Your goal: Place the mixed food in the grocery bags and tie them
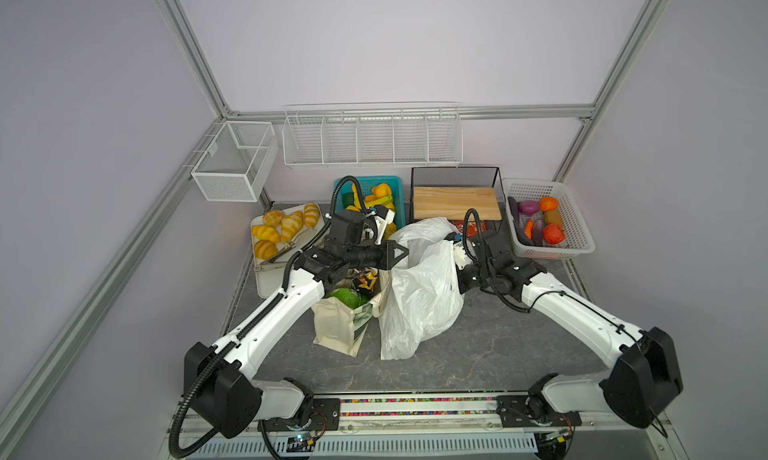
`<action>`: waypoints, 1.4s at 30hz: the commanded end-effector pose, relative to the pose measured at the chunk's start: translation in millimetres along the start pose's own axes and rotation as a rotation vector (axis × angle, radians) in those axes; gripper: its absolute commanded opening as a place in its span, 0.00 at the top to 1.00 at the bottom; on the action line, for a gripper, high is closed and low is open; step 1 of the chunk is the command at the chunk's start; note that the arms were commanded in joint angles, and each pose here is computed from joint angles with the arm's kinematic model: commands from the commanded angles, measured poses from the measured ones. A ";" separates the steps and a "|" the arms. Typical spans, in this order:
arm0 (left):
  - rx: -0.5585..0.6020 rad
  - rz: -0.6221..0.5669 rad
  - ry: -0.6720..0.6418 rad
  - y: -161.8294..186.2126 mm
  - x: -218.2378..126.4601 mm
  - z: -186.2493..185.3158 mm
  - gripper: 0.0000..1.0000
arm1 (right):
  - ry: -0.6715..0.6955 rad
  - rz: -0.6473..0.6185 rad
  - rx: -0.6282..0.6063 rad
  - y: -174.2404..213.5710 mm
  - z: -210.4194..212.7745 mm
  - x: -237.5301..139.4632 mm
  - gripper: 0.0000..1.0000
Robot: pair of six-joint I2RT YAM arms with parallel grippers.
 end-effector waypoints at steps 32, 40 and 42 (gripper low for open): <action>-0.110 -0.036 -0.064 -8.3 -6.6 22.0 1.00 | 0.542 -0.628 0.490 -44.3 -152.5 -193.0 0.03; -0.096 -0.061 -0.032 -12.0 -12.2 13.8 1.00 | 0.877 -0.571 0.654 -72.3 -289.5 -203.1 0.03; -0.092 -0.066 -0.029 -13.1 -13.6 12.4 1.00 | 0.915 -0.546 0.677 -77.6 -319.2 -196.3 0.06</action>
Point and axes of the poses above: each gripper's point midway between its finger pads, its own x axis out along the fingers, its own z axis along the line the jaws close on, y = z × x, the point moved 3 cm from there along -x, back along the fingers, and after that the axes turned 8 degrees about x, right-handed, at the moved point
